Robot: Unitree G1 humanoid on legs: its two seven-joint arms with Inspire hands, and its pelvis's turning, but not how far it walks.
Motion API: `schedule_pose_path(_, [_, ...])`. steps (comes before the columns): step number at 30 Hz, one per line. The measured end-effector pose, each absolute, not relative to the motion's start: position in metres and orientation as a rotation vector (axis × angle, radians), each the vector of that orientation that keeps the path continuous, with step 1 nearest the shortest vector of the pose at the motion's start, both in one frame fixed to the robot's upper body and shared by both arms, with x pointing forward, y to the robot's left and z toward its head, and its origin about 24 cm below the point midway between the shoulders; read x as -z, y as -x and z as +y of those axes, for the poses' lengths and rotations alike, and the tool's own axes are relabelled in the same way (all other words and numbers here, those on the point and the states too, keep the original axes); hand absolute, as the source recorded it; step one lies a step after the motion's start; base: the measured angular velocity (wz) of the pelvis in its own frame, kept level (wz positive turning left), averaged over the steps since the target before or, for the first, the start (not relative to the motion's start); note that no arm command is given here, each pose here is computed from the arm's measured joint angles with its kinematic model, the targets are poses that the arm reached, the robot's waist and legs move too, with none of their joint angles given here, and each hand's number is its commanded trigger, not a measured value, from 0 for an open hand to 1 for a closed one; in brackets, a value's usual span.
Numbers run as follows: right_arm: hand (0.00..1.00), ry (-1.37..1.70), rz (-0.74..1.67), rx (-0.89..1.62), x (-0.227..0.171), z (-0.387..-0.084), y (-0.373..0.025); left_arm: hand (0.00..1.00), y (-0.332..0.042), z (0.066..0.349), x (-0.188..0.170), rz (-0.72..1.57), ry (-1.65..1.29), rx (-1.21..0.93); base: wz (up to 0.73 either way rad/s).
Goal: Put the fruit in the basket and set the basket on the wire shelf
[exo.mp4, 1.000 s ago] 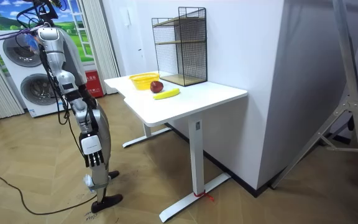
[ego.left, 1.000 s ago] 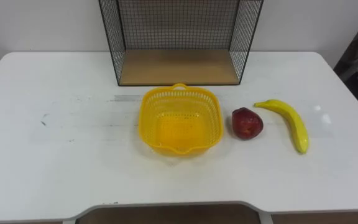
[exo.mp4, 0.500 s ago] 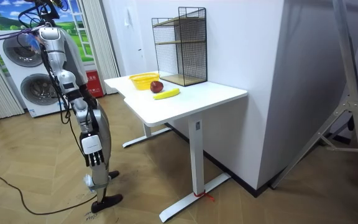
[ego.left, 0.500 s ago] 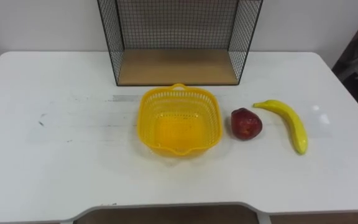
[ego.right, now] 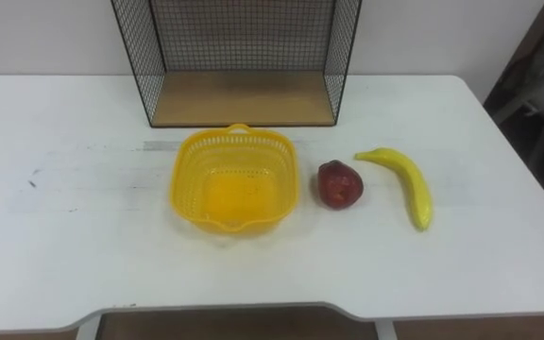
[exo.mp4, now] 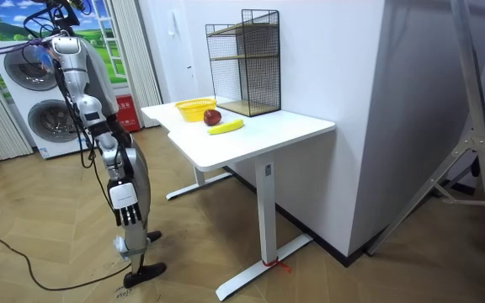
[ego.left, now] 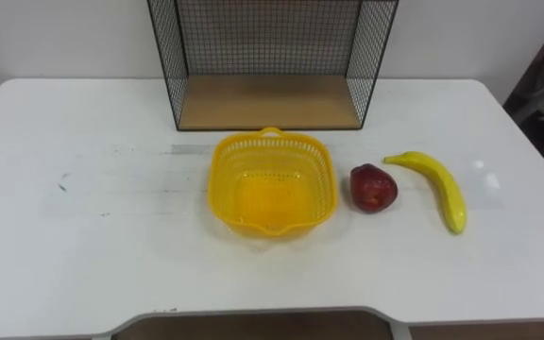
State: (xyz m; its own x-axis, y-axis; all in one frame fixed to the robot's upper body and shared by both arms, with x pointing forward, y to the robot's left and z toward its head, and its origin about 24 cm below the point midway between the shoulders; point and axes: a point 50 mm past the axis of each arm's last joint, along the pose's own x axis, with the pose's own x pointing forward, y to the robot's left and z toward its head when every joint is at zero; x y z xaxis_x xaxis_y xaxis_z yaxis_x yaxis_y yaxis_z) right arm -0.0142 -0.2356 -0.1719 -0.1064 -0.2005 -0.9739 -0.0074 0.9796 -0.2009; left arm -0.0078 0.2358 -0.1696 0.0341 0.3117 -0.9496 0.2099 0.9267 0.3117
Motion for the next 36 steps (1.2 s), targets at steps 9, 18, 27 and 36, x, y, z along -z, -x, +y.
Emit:
schedule_pose_path(9, [0.0,-0.238,1.539,0.721,0.169,-0.245,0.019,0.0,0.017,0.245,0.166,1.555,-0.372,-0.195,-0.01])
schedule_pose_path(18, [0.0,-0.671,1.288,1.28,0.164,-0.261,0.01,0.0,0.03,0.255,0.162,1.566,-0.36,-0.345,0.0])
schedule_pose_path(27, [0.0,-1.015,1.019,1.752,0.155,-0.281,0.009,0.0,0.036,0.262,0.16,1.546,-0.34,-0.414,-0.02])
schedule_pose_path(36, [0.0,-0.789,0.575,1.803,0.094,-0.347,-0.057,0.0,0.028,0.268,0.157,1.465,-0.356,-0.424,-0.04])
